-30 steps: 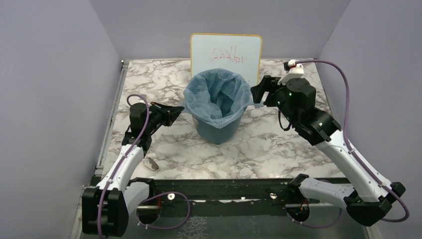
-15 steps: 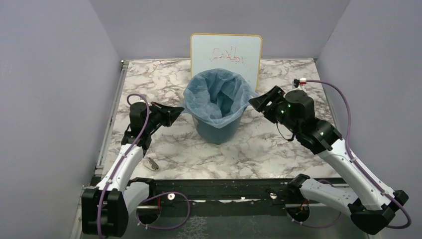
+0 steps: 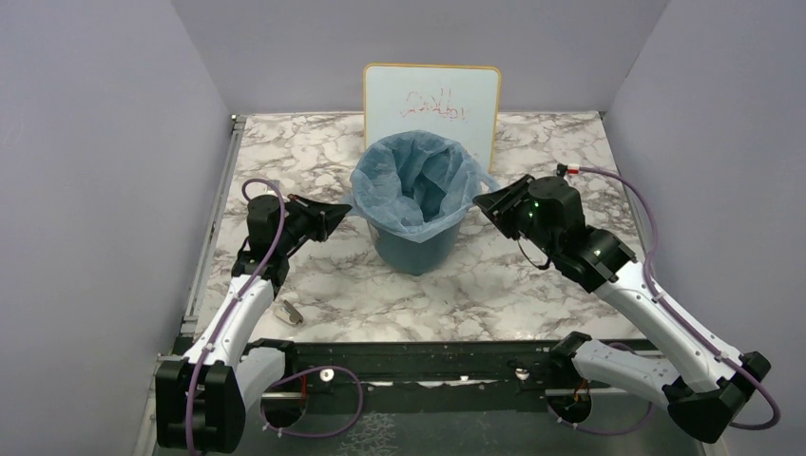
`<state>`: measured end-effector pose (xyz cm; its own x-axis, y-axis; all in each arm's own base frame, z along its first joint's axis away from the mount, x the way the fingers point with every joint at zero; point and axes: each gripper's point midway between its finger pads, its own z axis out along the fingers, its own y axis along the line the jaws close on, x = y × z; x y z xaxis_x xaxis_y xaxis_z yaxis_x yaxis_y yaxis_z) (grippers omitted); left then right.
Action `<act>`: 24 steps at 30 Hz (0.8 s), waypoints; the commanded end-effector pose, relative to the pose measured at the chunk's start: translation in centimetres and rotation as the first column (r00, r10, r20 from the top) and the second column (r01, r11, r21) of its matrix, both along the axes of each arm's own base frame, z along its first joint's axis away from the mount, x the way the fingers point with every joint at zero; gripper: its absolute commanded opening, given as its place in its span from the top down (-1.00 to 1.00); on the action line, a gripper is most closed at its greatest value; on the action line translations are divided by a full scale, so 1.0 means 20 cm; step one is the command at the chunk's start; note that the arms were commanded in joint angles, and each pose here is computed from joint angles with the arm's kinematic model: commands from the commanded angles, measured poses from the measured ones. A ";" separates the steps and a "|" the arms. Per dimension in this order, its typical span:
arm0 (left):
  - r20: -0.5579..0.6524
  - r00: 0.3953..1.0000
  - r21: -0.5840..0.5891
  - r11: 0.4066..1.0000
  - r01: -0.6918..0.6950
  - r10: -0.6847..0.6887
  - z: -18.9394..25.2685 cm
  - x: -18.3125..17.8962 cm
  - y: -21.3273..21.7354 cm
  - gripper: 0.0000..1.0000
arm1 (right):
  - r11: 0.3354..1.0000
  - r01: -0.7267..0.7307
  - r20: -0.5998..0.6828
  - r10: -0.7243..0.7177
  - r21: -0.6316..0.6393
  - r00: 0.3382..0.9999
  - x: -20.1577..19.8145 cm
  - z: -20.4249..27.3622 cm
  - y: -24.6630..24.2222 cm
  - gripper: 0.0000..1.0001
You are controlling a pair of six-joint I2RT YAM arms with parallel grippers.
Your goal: Put the trash bags into the trash bin
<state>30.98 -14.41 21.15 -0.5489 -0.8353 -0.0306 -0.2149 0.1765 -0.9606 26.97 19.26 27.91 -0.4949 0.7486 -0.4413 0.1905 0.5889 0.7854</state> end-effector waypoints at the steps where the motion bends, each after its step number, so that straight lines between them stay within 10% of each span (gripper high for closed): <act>1: 0.032 1.000 0.004 1.000 0.000 0.000 0.07 0.01 0.00 1.00 | 0.996 0.074 0.034 -0.076 0.042 0.997 0.04 0.03 -0.03 0.31; 8: 0.032 0.999 0.002 1.000 0.007 -0.007 0.07 0.01 0.00 1.00 | 0.994 0.104 0.047 -0.105 0.015 0.993 0.05 0.04 -0.07 0.95; 13: 0.031 0.999 0.004 1.000 0.009 -0.009 0.07 0.02 0.00 1.00 | 0.996 0.084 0.055 -0.083 -0.013 0.995 0.05 0.04 -0.06 0.99; 16: 0.033 0.999 0.004 1.000 0.010 -0.010 0.07 0.02 0.00 1.00 | 0.996 0.090 0.070 -0.089 -0.020 0.994 0.06 0.07 -0.08 0.33; 24: 0.034 0.999 0.001 1.000 0.009 -0.009 0.08 0.02 0.00 1.00 | 0.989 0.146 0.058 -0.146 0.017 0.988 0.06 0.07 -0.11 0.29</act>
